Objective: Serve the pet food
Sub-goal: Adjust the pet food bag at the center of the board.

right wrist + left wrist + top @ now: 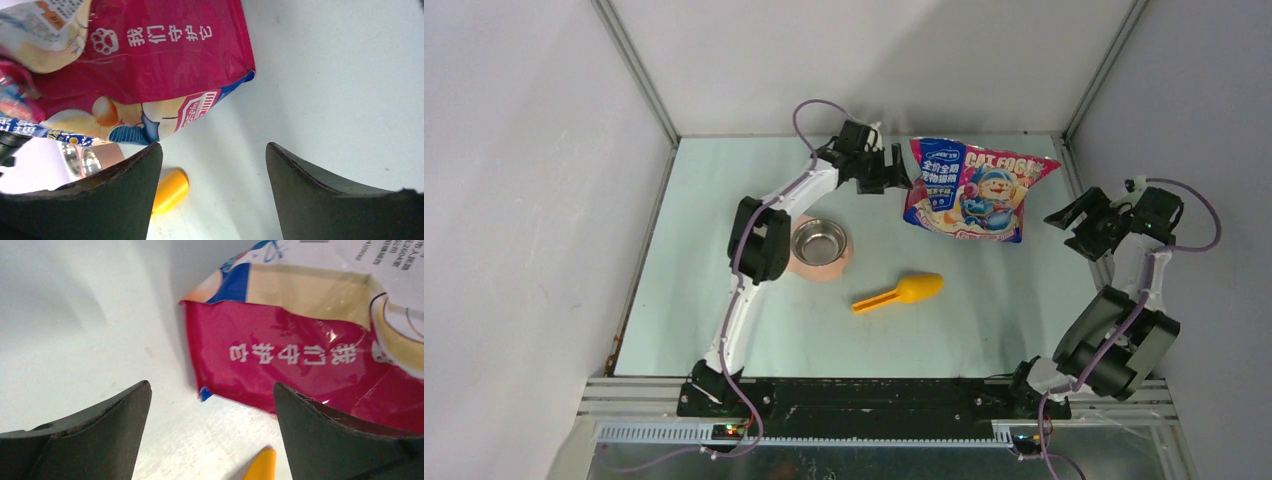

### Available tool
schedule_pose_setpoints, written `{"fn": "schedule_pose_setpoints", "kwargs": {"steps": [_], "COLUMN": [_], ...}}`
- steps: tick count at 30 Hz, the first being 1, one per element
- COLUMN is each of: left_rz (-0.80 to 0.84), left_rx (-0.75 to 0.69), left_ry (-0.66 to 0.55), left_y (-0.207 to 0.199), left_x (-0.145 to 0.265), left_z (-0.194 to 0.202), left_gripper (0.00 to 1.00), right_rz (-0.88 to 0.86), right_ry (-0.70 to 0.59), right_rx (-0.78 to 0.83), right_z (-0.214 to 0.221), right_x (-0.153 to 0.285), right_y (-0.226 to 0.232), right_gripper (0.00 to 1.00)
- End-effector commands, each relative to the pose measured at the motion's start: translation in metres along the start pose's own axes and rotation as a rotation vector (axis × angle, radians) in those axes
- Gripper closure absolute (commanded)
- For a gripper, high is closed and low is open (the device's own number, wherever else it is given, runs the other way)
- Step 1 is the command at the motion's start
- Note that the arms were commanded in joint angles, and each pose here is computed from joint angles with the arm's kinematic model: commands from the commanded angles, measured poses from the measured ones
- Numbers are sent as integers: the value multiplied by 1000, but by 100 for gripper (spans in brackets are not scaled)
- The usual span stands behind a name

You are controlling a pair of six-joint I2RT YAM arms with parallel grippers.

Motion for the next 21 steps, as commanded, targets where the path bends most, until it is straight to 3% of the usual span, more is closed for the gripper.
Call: {"fn": "schedule_pose_setpoints", "kwargs": {"steps": [1,8,12,18,21], "left_rz": [10,-78,-162,-316,-371], "left_rx": [-100,-246,-310,-404,-488], "left_ry": [-117,-246,-271,-264,-296], "left_y": [-22,-31,-30,-9,-1], "left_x": [70,147,195,254,283], "left_z": [-36,-67,-69,-37,-14], "left_gripper": [2,2,2,2,2], "right_rz": [70,-4,-40,-104,-74], "right_ry": [-89,-197,-174,-85,-113], "right_rx": [121,228,289,485,559], "right_z": [-5,-16,-17,5,16], "right_x": [29,65,75,89,103], "right_y": [9,39,60,94,108], "right_gripper": [21,15,13,12,11]}}
Point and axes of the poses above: each gripper's point midway between its finger pads, its own x axis back along the fingers, its own y axis along the line the jaws close on, z = x × y, the point moved 10 cm from there along x, back along the fingers, and after that the axes turned 15 degrees about x, right-handed, at the moved point
